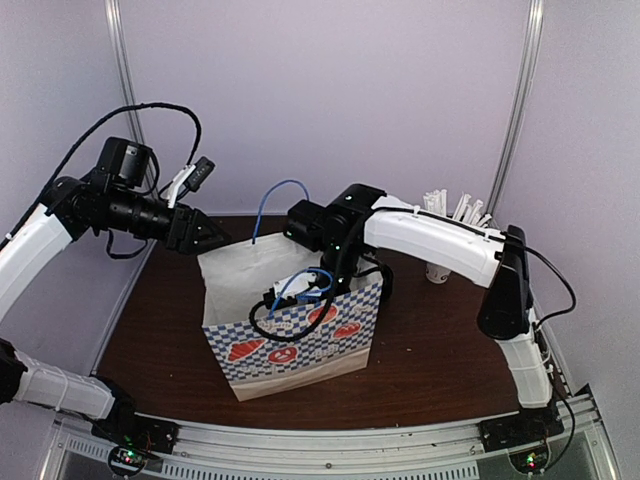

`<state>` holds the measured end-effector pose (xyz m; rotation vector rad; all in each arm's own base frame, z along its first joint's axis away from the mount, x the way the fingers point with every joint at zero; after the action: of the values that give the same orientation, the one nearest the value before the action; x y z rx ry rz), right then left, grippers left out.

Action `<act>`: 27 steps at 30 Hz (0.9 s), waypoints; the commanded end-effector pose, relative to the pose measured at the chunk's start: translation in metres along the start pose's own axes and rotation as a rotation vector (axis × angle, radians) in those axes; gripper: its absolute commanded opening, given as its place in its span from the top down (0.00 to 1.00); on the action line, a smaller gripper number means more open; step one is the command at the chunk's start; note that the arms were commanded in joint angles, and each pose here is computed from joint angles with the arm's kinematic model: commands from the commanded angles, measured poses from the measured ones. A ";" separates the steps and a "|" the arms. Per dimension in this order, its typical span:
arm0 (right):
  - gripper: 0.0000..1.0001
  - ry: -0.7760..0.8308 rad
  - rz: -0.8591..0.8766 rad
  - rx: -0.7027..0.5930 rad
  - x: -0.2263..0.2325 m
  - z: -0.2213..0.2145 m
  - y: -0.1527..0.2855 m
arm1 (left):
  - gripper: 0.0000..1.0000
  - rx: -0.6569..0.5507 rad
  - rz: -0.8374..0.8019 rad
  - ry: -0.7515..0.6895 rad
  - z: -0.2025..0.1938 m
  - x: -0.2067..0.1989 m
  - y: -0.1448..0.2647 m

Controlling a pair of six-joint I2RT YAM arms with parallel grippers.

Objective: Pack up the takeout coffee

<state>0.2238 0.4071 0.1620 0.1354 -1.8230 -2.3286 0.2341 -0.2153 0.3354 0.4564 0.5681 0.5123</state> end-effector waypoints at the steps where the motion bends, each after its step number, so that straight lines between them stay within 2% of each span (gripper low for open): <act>1: 0.45 -0.078 0.105 0.180 0.001 -0.043 -0.076 | 0.34 -0.022 -0.016 0.012 0.009 -0.003 0.004; 12: 0.44 -0.176 0.173 0.180 0.006 -0.047 -0.089 | 0.34 -0.017 -0.036 0.033 0.009 -0.005 0.001; 16: 0.45 -0.251 0.137 0.196 0.009 -0.057 -0.092 | 0.34 -0.032 -0.037 0.033 0.009 -0.009 0.007; 19: 0.45 -0.241 0.114 0.175 0.012 -0.062 -0.095 | 0.34 -0.039 -0.030 0.031 0.009 -0.010 0.011; 27: 0.43 -0.231 0.004 0.175 -0.018 -0.042 -0.085 | 0.35 -0.039 -0.018 0.039 0.008 -0.008 0.010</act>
<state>0.2287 0.4118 0.1486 -0.0779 -1.7829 -2.4544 0.2292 -0.2153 0.3370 0.4436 0.6266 0.5079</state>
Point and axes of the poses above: each gripper's point midway between its finger pads, its own y axis back along the fingers, its own x axis along the line the jaws close on, z = x × y, the point moved 2 cm from there along y, back along the fingers, and after that the axes turned 1 degree about y, right-handed, at the moved point
